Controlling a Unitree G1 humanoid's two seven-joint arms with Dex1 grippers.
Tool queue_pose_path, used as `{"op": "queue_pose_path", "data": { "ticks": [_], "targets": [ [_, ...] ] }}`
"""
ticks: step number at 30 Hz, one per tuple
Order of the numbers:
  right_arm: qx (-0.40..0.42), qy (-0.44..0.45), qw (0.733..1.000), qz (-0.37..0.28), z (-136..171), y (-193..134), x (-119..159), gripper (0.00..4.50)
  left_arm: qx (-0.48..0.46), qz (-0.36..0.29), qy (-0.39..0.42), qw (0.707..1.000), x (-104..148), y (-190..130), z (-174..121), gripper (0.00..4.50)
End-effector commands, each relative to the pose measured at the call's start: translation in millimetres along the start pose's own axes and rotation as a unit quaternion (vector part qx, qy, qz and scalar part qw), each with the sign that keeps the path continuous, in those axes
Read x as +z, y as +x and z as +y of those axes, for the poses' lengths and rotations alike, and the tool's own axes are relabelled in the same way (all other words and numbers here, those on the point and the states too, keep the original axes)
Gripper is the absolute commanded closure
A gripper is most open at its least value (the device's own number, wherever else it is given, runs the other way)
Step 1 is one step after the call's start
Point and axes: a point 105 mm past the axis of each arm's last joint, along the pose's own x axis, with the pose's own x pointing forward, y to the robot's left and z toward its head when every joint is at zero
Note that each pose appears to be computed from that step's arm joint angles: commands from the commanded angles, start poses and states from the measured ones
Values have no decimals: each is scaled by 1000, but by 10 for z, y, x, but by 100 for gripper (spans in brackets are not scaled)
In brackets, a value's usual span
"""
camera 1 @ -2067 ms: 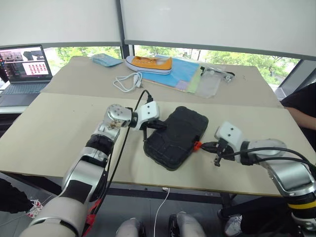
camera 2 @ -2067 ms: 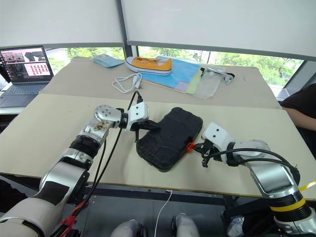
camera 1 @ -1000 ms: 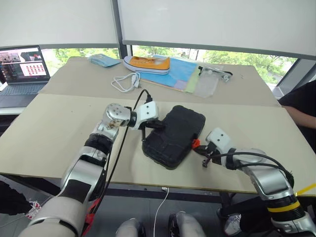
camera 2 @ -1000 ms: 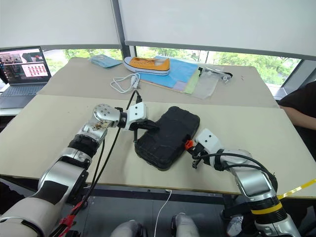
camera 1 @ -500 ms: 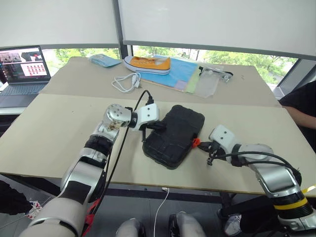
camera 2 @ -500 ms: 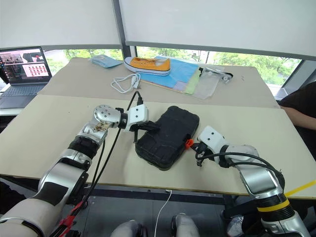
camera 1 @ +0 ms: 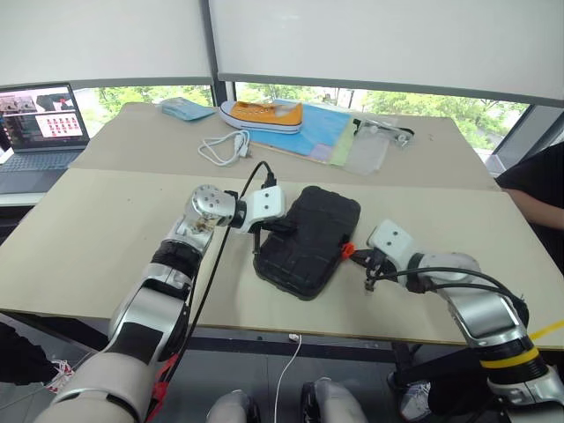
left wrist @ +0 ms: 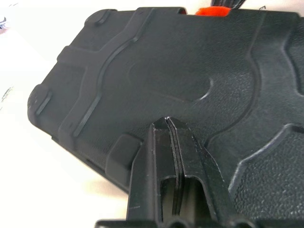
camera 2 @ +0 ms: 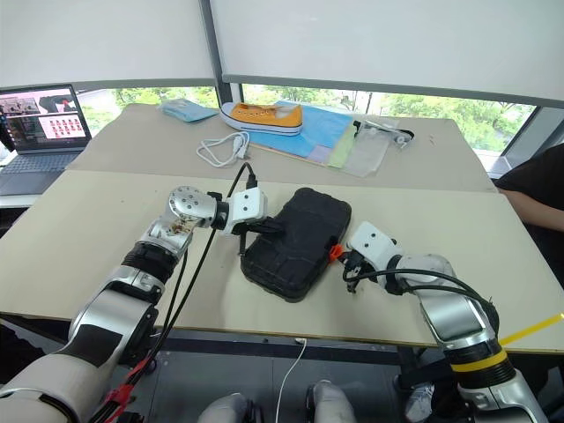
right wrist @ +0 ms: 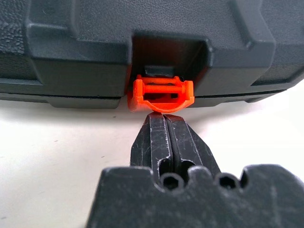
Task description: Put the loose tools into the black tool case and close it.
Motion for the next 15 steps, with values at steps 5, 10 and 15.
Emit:
{"op": "queue_pose_path", "data": {
  "ticks": [5,10,15],
  "targets": [
    [5,-67,994,-91,7,-16,541,450,-74,34,-30,996,-235,254,-377,449],
    [-2,-115,989,-87,-2,9,574,450,-75,34,-30,996,-241,250,-386,449],
    [2,-132,986,-102,45,34,662,450,-75,35,-31,996,-252,244,-389,449]
  ]
}}
